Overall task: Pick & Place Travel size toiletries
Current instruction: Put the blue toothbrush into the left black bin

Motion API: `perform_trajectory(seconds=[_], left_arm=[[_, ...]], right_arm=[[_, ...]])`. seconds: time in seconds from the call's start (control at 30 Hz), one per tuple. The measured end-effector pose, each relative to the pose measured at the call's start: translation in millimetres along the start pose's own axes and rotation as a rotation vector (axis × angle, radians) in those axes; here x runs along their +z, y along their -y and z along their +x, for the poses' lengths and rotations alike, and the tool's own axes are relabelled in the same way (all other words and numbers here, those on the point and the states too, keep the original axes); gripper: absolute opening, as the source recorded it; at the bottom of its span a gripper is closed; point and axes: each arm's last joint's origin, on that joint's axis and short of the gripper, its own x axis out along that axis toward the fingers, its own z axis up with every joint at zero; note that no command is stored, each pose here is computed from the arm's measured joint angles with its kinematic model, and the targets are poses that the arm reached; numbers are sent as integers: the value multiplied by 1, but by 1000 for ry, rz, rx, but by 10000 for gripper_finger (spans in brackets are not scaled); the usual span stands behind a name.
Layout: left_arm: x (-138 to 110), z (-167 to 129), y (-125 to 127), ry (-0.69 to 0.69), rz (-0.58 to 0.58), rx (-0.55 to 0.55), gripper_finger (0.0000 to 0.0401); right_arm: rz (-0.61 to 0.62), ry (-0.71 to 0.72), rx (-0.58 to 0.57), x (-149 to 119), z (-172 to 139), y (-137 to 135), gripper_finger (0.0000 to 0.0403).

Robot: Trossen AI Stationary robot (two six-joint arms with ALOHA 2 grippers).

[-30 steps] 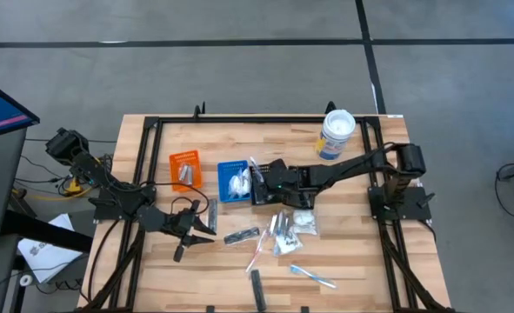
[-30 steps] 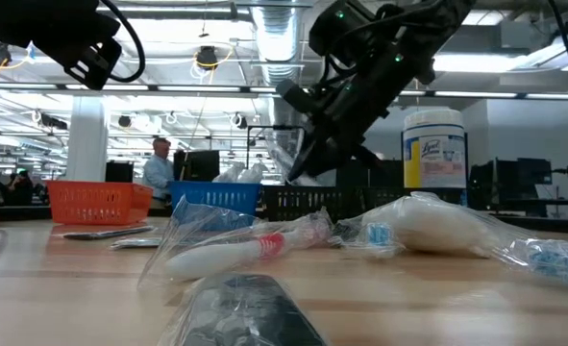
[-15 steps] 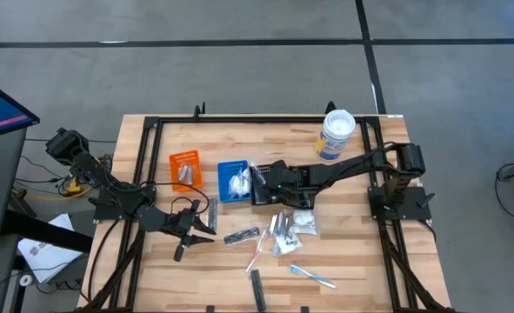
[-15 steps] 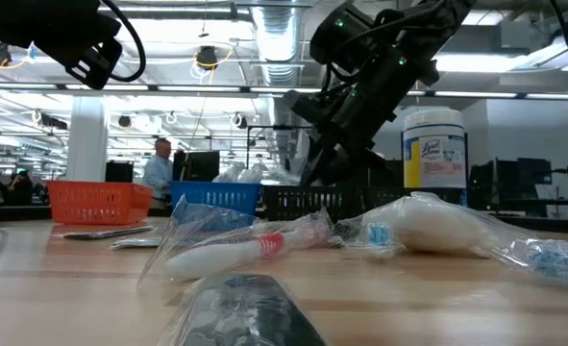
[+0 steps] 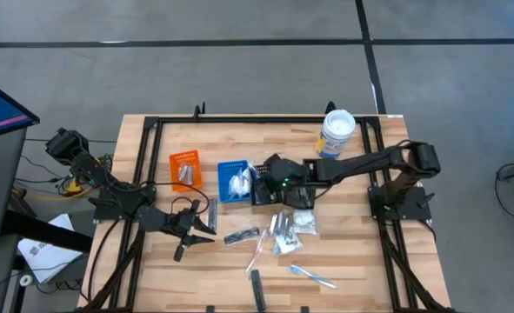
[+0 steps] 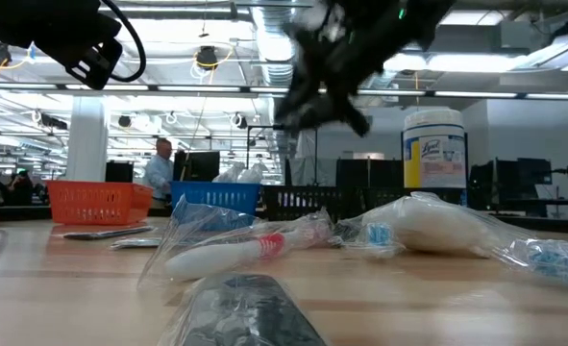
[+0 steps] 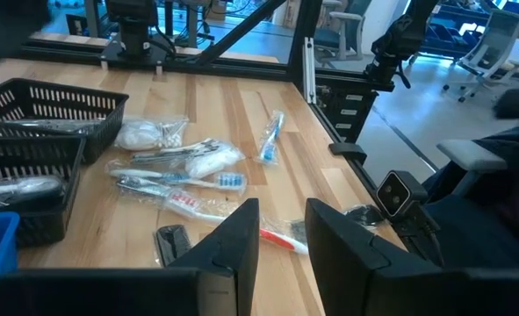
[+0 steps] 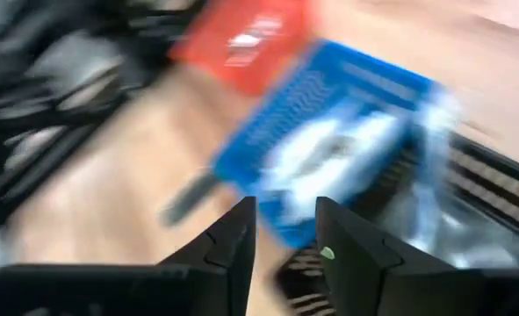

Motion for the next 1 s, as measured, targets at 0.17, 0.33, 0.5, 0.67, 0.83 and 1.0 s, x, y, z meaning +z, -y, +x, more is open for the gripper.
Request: perform_trajectory(seconds=[0.17, 0.33, 0.5, 0.67, 0.83, 1.0], left_arm=[[0, 0, 0, -1, 0, -1, 90], [0, 0, 0, -1, 0, -1, 90], [0, 0, 0, -1, -3, -1, 90], [0, 0, 0, 0, -4, -1, 90], [0, 0, 0, 5, -6, -2, 90], [1, 0, 0, 8, -8, -3, 90]], right_arm=[[-134, -50, 238, -2, -36, -34, 113], [-224, -211, 427, -29, -63, -63, 113], [-220, -565, 377, -80, -86, -72, 112], [-115, -805, 199, -128, -108, -78, 112], [-65, -893, 188, -160, -119, -93, 112], [-62, -940, 98, -182, -109, -92, 112]])
